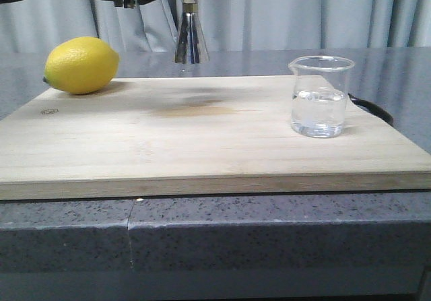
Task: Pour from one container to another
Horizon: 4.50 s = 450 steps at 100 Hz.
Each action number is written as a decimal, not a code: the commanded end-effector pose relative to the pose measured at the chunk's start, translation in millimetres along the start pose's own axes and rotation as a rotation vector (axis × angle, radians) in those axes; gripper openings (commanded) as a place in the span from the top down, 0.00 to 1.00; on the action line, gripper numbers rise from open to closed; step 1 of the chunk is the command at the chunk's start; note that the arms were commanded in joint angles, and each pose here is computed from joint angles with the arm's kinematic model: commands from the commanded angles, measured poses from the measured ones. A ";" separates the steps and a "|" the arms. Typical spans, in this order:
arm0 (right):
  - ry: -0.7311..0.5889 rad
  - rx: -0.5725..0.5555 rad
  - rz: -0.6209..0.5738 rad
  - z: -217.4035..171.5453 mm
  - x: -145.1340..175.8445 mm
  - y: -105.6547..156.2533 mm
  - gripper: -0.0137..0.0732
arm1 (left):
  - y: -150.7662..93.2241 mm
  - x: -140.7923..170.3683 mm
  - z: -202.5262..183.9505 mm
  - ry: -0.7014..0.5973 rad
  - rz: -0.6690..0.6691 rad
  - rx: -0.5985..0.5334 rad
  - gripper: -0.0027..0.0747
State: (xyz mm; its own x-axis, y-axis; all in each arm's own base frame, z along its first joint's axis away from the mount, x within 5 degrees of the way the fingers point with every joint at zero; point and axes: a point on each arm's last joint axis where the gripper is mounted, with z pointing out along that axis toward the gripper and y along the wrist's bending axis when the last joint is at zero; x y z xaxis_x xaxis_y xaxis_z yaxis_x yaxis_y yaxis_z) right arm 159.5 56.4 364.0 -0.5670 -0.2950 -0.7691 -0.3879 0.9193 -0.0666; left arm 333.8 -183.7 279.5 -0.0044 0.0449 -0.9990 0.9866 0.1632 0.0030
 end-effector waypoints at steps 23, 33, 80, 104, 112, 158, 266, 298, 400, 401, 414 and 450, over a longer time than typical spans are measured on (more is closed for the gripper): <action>0.050 -0.114 -0.092 12.1 -10.5 24.2 0.23 | -10.1 -40.7 -3.2 -0.159 0.035 0.031 0.65; -0.074 -0.154 -0.027 16.9 -5.1 28.8 0.23 | -10.1 -40.7 -3.2 -0.159 0.035 0.031 0.65; -0.503 -0.124 0.053 64.7 68.8 36.1 0.23 | -10.1 -40.7 -3.2 -0.159 0.035 0.031 0.65; -0.601 -0.120 0.038 88.8 80.8 44.0 0.23 | -10.1 -40.7 -3.2 -0.159 0.035 0.031 0.65; -0.624 -0.107 0.038 97.5 79.0 44.6 0.23 | -10.1 -40.7 -3.2 -0.159 0.035 0.031 0.65; -0.742 -0.084 -0.019 142.0 79.8 52.8 0.23 | -9.9 -40.6 -3.1 -0.158 0.035 0.030 0.65; -0.705 -0.075 0.054 119.2 38.9 45.3 0.51 | -9.9 -40.6 -3.1 -0.158 0.035 0.030 0.65; -0.538 -0.116 -0.030 79.0 -47.4 40.4 0.51 | -9.9 -40.6 -3.1 -0.158 0.035 0.030 0.65; -0.167 0.008 -0.708 72.6 -182.3 67.4 0.51 | -9.6 -40.0 -3.0 -0.158 0.033 0.030 0.65; -0.168 0.007 -0.715 72.3 -182.4 68.3 0.51 | -9.6 -40.0 -3.0 -0.158 0.033 0.030 0.65; -0.152 0.037 -0.779 74.2 -183.6 70.4 0.51 | -9.6 -40.0 -3.0 -0.158 0.033 0.030 0.65; -0.111 0.091 -0.970 80.8 -181.4 77.8 0.51 | -9.6 -40.0 -3.0 -0.158 0.033 0.030 0.65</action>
State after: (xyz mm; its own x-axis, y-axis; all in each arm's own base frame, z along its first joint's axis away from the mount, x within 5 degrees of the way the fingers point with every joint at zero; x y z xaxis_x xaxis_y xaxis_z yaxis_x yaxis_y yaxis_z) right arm 298.7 209.1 418.8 -0.0450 -0.9102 -0.4116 -0.6677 0.3339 -0.6653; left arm 333.7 -183.7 279.4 -0.0078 0.0446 -0.9990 0.9867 0.1623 -0.0005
